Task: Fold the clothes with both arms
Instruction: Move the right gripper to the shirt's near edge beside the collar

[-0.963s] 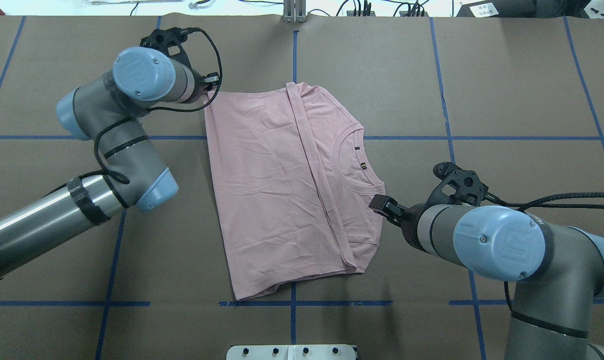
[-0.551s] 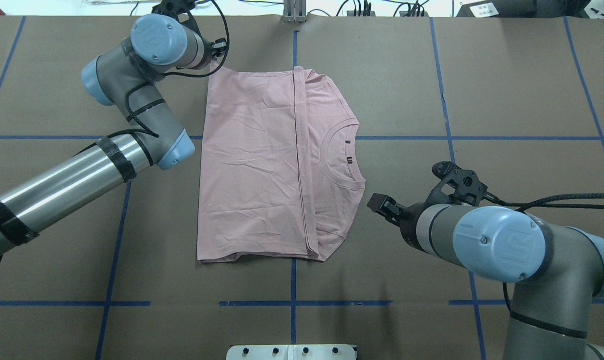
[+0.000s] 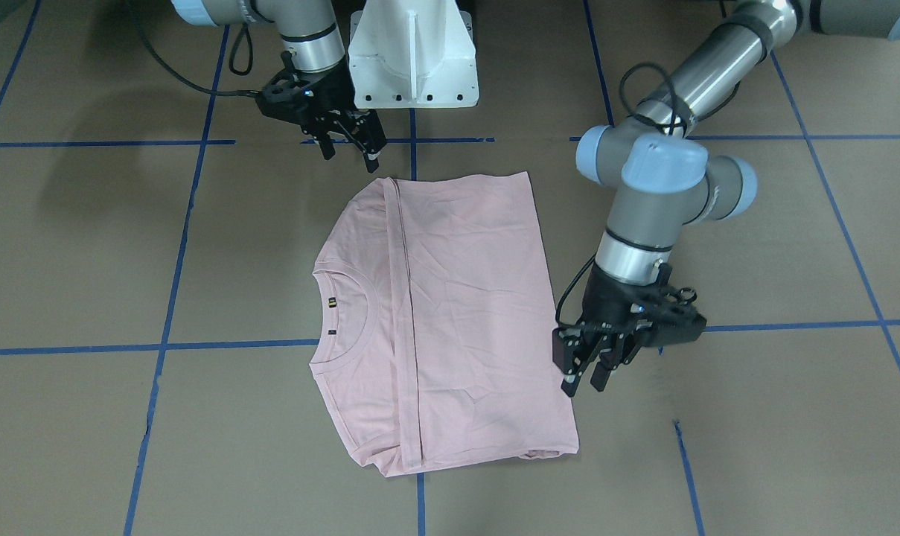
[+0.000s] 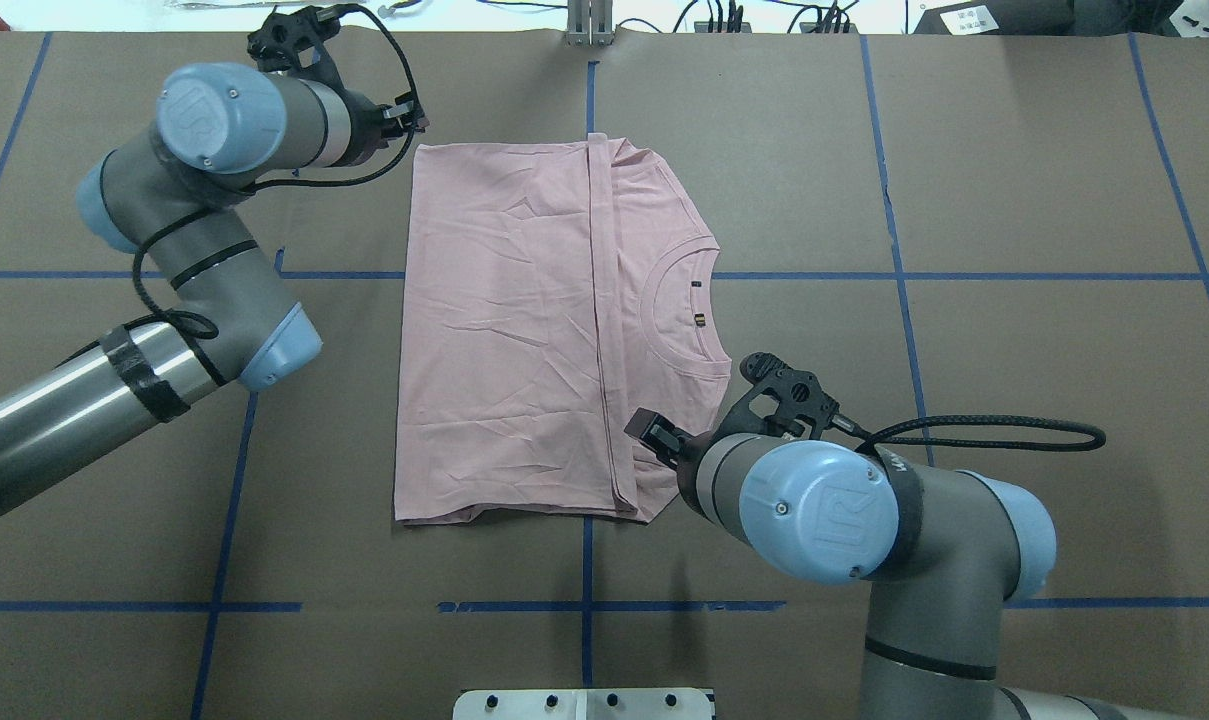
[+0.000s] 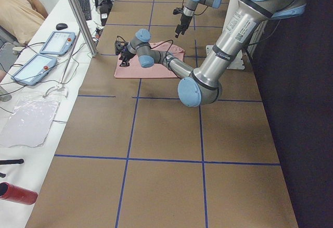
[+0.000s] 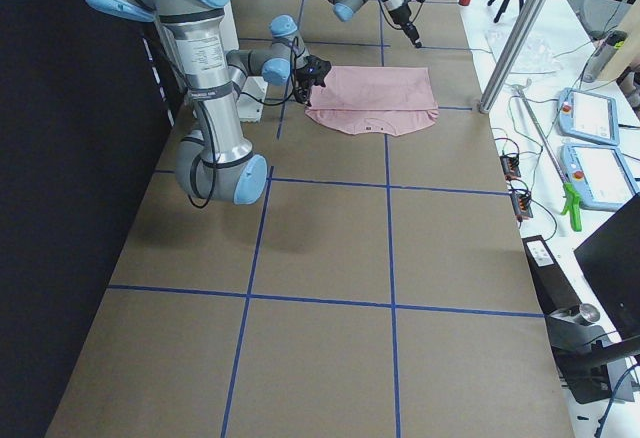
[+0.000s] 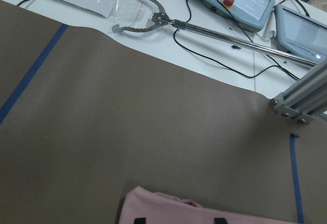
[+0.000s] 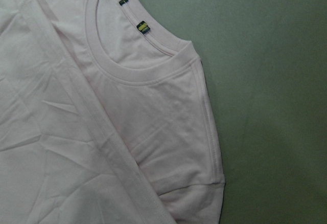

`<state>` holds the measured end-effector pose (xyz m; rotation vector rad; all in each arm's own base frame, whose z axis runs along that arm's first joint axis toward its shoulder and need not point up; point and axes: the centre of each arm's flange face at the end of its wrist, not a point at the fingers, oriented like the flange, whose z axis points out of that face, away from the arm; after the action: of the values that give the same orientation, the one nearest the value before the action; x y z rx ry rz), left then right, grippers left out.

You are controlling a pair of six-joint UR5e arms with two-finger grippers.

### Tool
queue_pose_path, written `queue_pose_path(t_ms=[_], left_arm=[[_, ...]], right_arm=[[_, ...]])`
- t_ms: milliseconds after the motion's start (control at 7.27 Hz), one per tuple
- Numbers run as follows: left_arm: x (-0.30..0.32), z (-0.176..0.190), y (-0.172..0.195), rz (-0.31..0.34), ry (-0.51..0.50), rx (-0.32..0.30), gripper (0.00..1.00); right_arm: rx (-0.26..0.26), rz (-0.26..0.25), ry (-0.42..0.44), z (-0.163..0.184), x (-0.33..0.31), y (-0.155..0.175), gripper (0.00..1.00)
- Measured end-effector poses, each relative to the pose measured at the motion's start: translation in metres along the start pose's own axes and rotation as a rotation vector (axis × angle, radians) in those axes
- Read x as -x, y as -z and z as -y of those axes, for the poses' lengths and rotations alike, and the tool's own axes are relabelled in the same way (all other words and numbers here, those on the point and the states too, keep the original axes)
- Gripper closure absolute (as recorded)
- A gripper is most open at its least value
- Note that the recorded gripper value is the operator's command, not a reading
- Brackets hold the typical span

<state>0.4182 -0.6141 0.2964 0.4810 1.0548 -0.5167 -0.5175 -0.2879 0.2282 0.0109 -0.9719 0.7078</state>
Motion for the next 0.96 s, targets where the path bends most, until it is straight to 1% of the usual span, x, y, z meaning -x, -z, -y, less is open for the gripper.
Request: queue_pose_path(t_ms=[138,413,688,963], left_arm=[[0.004,-0.006,0.007,-0.008,0.011,0.013,0.46],[0.007,-0.011,0.008,-0.007,0.026,0.024,0.46],[0.007,-0.014,0.007,-0.007,0.029,0.028,0.46],[0.006,-0.016,0.006,-0.008,0.029,0.030,0.46]], right_arm=[[0.001,-0.010,-0.055,-0.013,0.002,-0.010,0.23],[-0.006,-0.037,-0.108,-0.031,0.010,-0.032,0.26],[-0.018,-0.061,-0.122,-0.035,0.009,-0.047,0.29],[-0.027,-0.085,-0.119,-0.036,0.005,-0.059,0.30]])
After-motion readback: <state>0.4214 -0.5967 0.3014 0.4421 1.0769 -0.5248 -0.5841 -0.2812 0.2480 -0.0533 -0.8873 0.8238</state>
